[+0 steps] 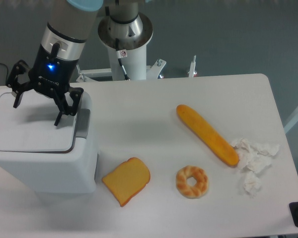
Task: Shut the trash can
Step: 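Hold the gripper pressed on the closed lid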
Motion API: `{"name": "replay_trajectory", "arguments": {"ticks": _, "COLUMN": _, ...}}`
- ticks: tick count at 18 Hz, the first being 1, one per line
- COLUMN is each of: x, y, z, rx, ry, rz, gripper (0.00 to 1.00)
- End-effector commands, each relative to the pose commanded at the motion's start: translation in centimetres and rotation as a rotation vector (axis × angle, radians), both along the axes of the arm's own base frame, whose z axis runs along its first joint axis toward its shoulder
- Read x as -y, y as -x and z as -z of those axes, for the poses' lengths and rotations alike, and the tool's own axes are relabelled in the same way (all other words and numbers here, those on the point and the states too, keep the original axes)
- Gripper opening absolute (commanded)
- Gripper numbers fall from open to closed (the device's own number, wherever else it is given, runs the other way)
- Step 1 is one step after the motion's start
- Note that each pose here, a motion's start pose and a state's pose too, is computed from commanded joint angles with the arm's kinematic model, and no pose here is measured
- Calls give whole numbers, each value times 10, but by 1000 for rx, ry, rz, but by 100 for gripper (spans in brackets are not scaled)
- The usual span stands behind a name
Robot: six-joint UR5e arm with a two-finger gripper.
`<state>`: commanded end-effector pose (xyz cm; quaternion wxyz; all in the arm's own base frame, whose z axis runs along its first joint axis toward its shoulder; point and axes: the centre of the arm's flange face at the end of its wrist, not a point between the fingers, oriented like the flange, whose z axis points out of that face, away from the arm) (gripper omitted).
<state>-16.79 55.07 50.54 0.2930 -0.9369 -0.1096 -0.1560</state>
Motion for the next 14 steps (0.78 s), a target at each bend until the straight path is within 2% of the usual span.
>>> {"name": "replay_trajectory", "arguments": {"ticks": 14, "x": 0, "y": 4, "z": 4, "rx": 5, "ry": 5, "rz": -4, "gripper": 100}}
